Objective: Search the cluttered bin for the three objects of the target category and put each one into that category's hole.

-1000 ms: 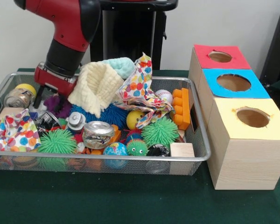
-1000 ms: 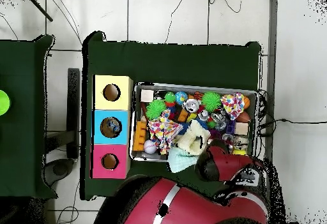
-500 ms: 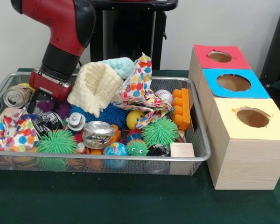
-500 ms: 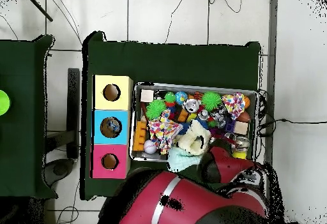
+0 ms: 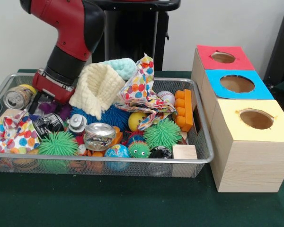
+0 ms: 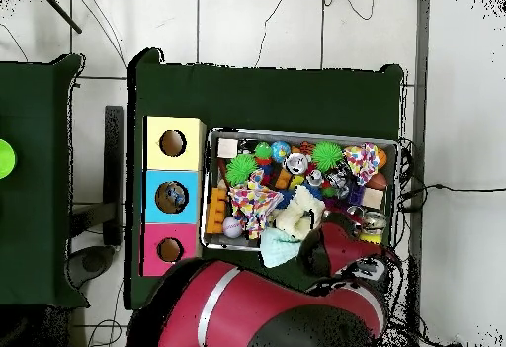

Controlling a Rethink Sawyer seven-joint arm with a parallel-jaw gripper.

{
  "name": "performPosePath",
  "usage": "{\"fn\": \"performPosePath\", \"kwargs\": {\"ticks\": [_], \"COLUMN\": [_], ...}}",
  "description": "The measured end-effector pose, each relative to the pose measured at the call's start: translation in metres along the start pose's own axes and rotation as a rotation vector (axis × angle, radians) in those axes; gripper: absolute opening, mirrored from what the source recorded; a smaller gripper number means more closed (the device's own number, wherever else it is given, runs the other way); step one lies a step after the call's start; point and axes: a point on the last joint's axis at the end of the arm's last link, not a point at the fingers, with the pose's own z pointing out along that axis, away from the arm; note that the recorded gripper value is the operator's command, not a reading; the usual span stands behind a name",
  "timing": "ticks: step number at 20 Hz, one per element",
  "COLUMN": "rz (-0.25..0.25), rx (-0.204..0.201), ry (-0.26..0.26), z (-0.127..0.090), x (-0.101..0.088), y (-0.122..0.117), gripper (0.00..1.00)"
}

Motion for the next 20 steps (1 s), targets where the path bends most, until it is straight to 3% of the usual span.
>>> {"fn": "performPosePath", "kwargs": {"ticks": [5,10,14,15,20], "rz": [-0.005,-0.022,-0.021,-0.020,-0.019], "rx": [0.032,0.072,0.087,0.092,0.088], "ry": [0.050,0.135,0.165,0.179,0.186], "z": [-0.001,-0.003,-0.001,0.000,0.002], "x": [-0.004,-0.009,-0.015,-0.019,-0.022], "y": [-0.001,0.001,0.000,0.000,0.004], "gripper": [1.00,1.00,1.00,0.00,0.00]}}
